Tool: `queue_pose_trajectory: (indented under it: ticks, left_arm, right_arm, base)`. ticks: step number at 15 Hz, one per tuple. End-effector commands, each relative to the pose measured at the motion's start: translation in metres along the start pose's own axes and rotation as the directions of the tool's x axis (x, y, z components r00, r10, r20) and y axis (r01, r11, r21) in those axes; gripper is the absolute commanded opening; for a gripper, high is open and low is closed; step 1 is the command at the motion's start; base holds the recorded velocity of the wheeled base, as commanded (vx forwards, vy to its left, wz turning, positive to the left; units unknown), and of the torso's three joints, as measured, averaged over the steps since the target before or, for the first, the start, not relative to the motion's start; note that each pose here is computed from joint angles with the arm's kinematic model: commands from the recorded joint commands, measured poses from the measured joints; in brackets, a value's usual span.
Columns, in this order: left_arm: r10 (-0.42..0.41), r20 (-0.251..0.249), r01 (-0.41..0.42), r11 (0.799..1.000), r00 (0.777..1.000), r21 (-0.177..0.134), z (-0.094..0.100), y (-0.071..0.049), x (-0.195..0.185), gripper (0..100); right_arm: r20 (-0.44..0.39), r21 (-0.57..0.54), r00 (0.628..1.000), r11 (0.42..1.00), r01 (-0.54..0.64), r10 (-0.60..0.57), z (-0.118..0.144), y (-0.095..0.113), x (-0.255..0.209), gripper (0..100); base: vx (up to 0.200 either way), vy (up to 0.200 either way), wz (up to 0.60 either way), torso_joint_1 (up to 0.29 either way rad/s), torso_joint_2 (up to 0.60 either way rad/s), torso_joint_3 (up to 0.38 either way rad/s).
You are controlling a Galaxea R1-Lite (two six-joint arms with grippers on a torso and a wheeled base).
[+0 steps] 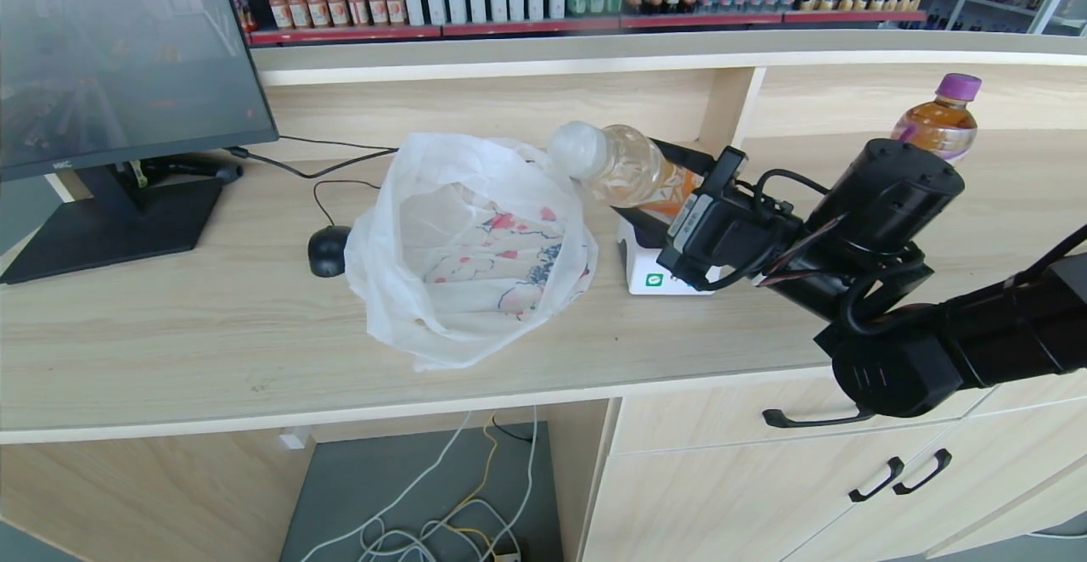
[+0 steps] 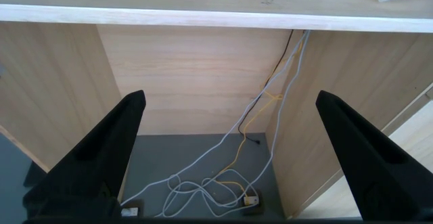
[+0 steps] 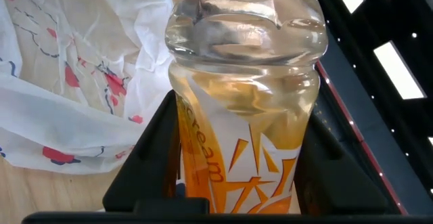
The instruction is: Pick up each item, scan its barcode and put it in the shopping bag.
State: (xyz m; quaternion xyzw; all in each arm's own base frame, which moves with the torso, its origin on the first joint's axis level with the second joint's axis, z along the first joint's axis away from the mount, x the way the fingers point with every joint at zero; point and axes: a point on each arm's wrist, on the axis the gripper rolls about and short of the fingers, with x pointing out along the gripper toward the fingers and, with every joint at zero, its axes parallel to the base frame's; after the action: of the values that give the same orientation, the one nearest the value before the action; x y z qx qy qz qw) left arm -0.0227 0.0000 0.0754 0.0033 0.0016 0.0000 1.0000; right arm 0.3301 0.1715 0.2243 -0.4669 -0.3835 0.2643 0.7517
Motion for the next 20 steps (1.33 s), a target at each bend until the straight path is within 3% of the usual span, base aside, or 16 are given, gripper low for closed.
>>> queue_pose_trajectory:
  ticks: [1,12,20]
  left_arm:
    - [0.0,0.002,0.0,1.0,1.0,0.001,0.0,0.0,0.0,100]
    - [0.0,0.0,0.0,1.0,1.0,0.0,0.0,0.0,0.0,100]
    - [0.0,0.0,0.0,1.0,1.0,0.0,0.0,0.0,0.0,100]
  right_arm:
    - [-0.003,0.003,1.0,1.0,-0.005,0.005,-0.001,0.003,-0.001,0]
    - [0.005,0.023,1.0,1.0,0.011,-0.011,0.001,-0.002,0.001,0]
    - [0.044,0.135,0.992,0.984,0.115,-0.121,0.014,-0.034,0.011,0]
  base:
    - [0.0,0.0,0.0,0.0,0.0,0.0]
    - [0.0,0.0,0.0,0.0,0.0,0.0]
    - [0.0,0.0,0.0,0.0,0.0,0.0]
